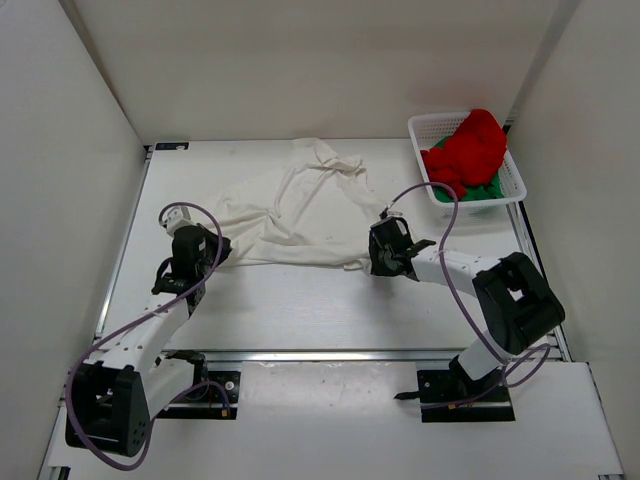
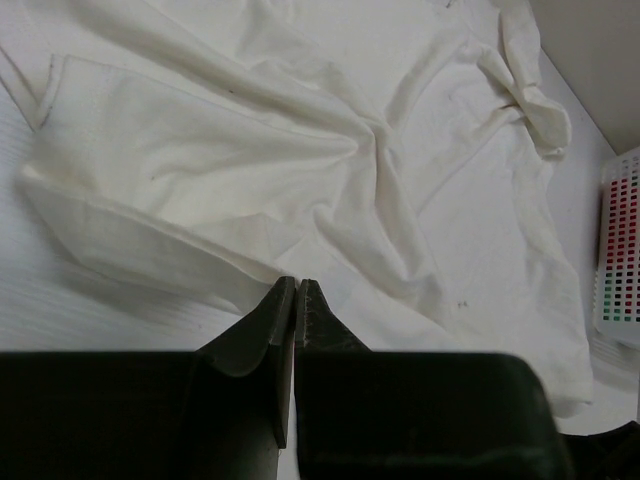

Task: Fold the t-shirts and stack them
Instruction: Flatten out the tshirt

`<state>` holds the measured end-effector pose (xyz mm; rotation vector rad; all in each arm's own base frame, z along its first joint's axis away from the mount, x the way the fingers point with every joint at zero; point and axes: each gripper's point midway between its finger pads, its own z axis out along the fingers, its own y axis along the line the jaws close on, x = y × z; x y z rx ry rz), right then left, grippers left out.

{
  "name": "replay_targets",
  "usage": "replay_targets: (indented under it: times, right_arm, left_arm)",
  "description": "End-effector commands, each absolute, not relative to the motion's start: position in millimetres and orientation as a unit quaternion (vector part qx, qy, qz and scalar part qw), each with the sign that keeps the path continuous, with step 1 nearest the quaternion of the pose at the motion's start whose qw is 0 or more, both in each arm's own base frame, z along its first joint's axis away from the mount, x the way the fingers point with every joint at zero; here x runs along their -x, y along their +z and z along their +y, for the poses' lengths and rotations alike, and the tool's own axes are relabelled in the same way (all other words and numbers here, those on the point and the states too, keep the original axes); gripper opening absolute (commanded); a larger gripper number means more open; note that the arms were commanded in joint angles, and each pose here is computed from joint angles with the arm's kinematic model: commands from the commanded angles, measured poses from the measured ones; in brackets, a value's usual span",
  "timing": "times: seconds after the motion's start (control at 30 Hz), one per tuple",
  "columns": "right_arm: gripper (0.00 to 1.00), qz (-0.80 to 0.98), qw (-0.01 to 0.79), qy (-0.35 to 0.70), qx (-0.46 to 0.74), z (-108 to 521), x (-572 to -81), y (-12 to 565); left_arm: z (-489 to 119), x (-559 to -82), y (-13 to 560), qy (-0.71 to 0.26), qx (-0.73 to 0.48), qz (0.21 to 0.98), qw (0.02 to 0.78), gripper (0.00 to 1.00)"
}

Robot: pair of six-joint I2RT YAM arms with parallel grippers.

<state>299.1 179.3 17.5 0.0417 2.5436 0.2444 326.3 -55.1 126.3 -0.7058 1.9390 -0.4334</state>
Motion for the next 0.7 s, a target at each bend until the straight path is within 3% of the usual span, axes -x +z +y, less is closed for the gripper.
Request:
replay_targets:
  times: [0.0,0.1,0.23,0.47,0.67]
  right_arm:
    - [0.11,0.973,0.23,0.021,-0.017,147,-267,-13]
    - [0.0,0.968,0.247,0.027,-0.037,136,-264,-1]
    - [0.0,0.954,0.292,0.045,-0.055,122,-263,41]
    - [0.01,0.865,0.485,0.089,-0.092,92,-284,240]
    - [0.0,0.744,0.656,0.099,-0.08,78,-267,470]
  left_arm:
    - [-59,-328,142,-0.192,0.276,0.791,0.511,0.0]
    - [-64,-329,145,-0.2,0.268,0.793,0.509,0.0]
    - [-72,-335,159,-0.216,0.261,0.79,0.511,0.0]
    - [-91,-348,288,-0.277,0.203,0.749,0.566,0.0]
    - [-56,-328,445,-0.33,0.185,0.654,0.656,0.0]
